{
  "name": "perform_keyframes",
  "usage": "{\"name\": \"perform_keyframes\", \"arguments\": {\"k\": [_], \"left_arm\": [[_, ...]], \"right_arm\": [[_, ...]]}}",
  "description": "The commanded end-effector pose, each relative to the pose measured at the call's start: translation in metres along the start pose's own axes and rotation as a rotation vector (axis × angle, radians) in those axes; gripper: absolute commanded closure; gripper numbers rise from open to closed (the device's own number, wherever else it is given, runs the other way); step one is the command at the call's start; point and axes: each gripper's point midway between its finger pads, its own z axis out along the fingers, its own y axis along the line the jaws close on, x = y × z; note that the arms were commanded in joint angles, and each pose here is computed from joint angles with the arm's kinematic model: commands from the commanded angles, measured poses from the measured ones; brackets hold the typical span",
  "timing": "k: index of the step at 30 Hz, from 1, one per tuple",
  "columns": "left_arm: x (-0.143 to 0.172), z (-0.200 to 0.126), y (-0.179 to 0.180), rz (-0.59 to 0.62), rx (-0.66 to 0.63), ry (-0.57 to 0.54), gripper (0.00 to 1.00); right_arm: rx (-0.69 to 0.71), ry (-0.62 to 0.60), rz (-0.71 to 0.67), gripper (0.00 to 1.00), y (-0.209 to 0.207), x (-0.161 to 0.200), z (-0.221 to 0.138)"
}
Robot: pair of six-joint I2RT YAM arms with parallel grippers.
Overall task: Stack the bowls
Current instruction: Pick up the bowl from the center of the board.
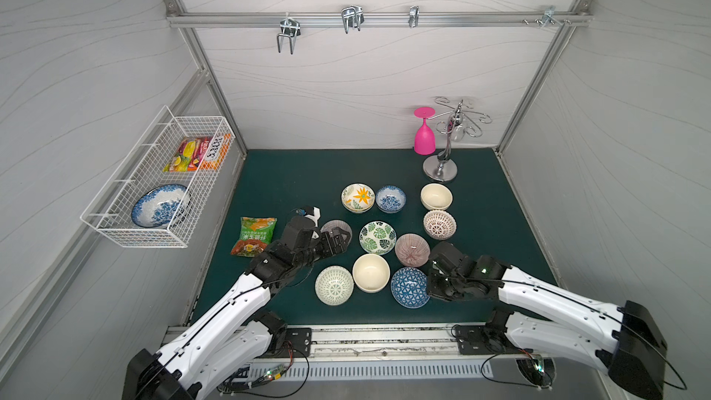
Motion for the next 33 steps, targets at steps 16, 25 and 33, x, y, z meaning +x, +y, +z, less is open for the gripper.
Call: {"name": "perform_keyframes", "arguments": {"k": [16, 25, 33], "left_arm": [[-0.009, 0.000, -0.021, 0.050, 0.077, -0.056, 0.00], [-0.005, 0.002, -0.041, 0.121, 0.131, 0.002, 0.00], [-0.009, 0.007, -0.043, 0.134, 0.147, -0.018, 0.01]], "right_arm": [[-0.103, -0.126, -0.105, 1.00, 0.050, -0.037, -0.086], [-0.196, -0.209, -0.097, 1.00, 0.113, -0.145, -0.117], [-0.198, -0.246, -0.090, 1.00, 0.130, -0.226, -0.092]]}}
